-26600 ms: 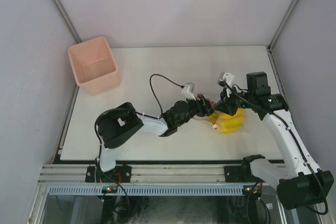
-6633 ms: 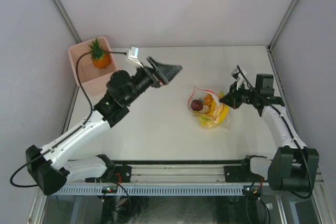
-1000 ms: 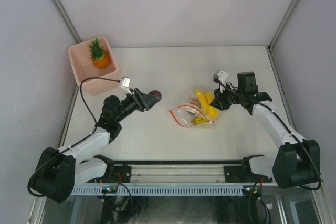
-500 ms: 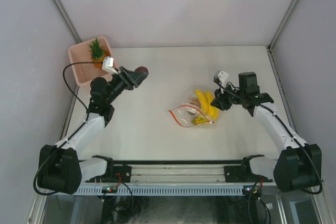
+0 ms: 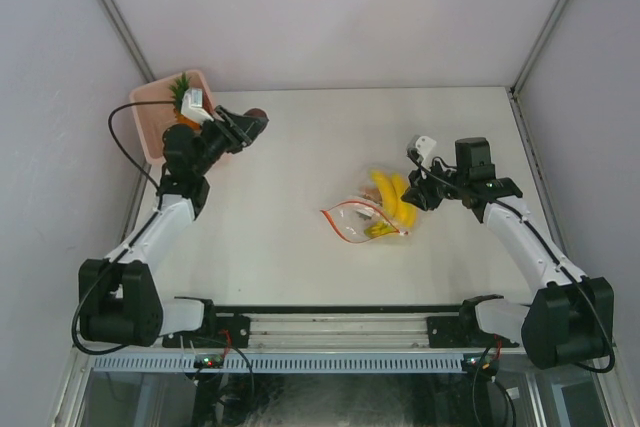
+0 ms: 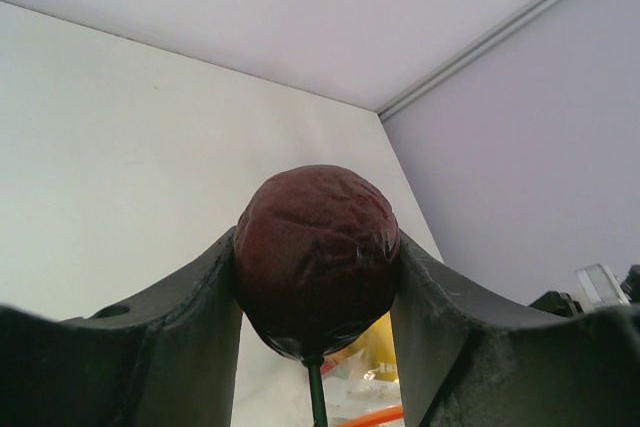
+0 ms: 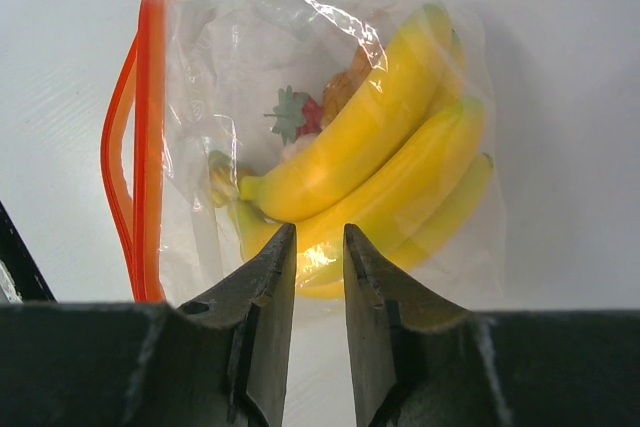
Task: Open the zip-top bag and remove the fake food
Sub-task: Place the fake fruit in the bin.
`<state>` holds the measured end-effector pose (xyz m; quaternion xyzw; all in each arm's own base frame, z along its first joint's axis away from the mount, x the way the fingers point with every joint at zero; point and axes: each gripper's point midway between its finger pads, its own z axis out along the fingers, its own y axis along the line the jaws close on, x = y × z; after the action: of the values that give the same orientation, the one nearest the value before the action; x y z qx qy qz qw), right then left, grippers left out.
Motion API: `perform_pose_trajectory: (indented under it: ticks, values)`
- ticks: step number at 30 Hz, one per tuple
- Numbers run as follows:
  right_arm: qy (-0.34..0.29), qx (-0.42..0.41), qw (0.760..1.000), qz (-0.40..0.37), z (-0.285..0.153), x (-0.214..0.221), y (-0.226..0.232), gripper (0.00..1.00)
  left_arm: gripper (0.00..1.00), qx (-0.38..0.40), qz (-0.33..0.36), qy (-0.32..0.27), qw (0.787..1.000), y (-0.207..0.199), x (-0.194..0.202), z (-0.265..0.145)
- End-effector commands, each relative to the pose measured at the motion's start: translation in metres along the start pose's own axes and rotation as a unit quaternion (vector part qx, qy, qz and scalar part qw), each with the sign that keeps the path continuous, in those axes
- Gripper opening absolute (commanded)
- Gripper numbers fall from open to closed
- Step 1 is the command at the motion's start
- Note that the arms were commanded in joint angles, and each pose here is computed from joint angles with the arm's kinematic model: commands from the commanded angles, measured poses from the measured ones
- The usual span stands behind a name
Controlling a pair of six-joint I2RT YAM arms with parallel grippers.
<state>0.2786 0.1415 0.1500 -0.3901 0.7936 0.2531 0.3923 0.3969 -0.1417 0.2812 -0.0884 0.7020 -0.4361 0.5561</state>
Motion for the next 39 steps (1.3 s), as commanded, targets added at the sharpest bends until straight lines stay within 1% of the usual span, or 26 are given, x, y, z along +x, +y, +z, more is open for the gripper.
perform_pose_trajectory:
  ticks: [1, 11, 14, 17, 20, 21, 23, 28, 33, 35, 39]
  values:
    - [-0.020, 0.011, 0.999, -0.028, -0.008, -0.017, -0.002, 0.25, 0.21, -0.009, 0.027, -0.037, 0.999, -0.001, -0.038, 0.004]
    - [-0.016, 0.014, 0.999, -0.033, -0.007, -0.016, -0.003, 0.25, 0.21, -0.084, 0.017, -0.069, 0.994, 0.046, -0.080, 0.008]
    - [-0.015, 0.016, 0.999, -0.034, -0.007, -0.016, -0.003, 0.25, 0.21, -0.127, 0.009, -0.084, 0.988, 0.069, -0.096, 0.008]
    - [-0.014, 0.017, 0.999, -0.034, -0.007, -0.016, -0.003, 0.25, 0.20, -0.184, 0.007, -0.097, 0.978, 0.096, -0.110, 0.004]
    - [-0.013, 0.017, 0.999, -0.035, -0.008, -0.015, -0.003, 0.25, 0.19, -0.272, 0.007, -0.091, 0.958, 0.130, -0.114, -0.003]
    - [-0.014, 0.018, 0.999, -0.035, -0.008, -0.016, -0.004, 0.25, 0.19, -0.296, 0.017, -0.094, 0.950, 0.136, -0.122, -0.005]
    - [-0.013, 0.017, 0.999, -0.036, -0.007, -0.015, -0.003, 0.25, 0.18, -0.342, 0.026, -0.087, 0.935, 0.155, -0.124, -0.009]
    - [-0.011, 0.018, 0.999, -0.038, -0.007, -0.015, -0.003, 0.25, 0.18, -0.448, 0.046, -0.072, 0.890, 0.191, -0.135, -0.021]
    - [-0.009, 0.019, 0.999, -0.038, -0.006, -0.014, -0.004, 0.25, 0.16, -0.522, 0.066, -0.061, 0.848, 0.214, -0.150, -0.029]
    - [-0.008, 0.020, 0.999, -0.039, -0.006, -0.014, -0.005, 0.25, 0.16, -0.538, 0.075, -0.051, 0.838, 0.222, -0.152, -0.029]
    - [-0.006, 0.020, 0.999, -0.039, -0.006, -0.013, -0.005, 0.25, 0.16, -0.554, 0.095, -0.048, 0.826, 0.230, -0.162, -0.025]
